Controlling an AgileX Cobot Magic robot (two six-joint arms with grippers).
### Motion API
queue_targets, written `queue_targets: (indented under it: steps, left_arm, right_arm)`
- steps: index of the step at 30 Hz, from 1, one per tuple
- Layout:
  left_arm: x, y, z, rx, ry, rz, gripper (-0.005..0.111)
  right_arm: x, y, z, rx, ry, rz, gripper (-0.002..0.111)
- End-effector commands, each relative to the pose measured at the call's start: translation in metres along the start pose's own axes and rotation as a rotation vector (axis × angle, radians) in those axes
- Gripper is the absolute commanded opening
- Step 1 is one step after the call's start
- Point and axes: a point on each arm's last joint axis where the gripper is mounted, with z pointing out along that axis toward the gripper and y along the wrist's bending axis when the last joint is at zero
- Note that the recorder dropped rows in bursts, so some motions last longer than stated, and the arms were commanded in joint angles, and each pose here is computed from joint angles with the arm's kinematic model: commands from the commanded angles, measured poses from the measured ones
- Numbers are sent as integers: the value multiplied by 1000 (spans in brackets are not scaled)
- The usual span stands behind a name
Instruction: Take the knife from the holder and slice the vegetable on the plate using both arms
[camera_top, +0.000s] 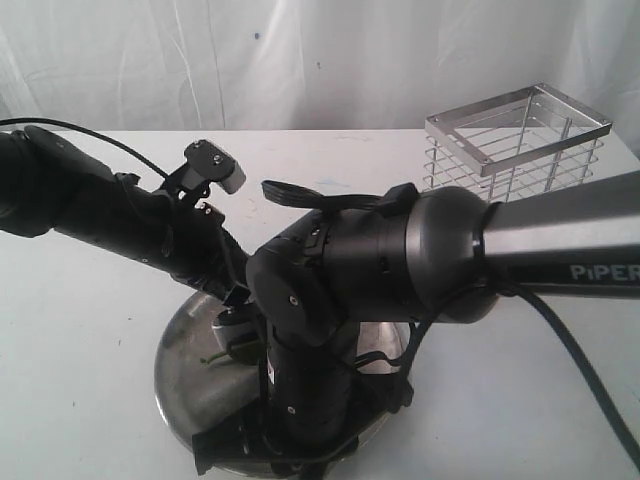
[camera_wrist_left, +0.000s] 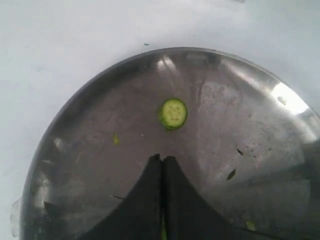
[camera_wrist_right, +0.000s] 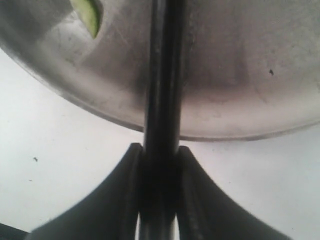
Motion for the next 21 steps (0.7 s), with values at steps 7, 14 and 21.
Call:
queue_targets:
  steps: [7, 14, 21]
  left_arm:
    - [18, 3, 23, 74, 58, -47, 0]
    - [26, 6, 33, 80, 81, -73, 0]
    - [36, 9, 44, 91, 113, -87, 0]
  right_arm:
    - [0, 0, 4, 13, 6, -5, 0]
    - [0, 1, 5, 10, 4, -4, 0]
    - [-1, 1, 5, 10, 1, -5, 0]
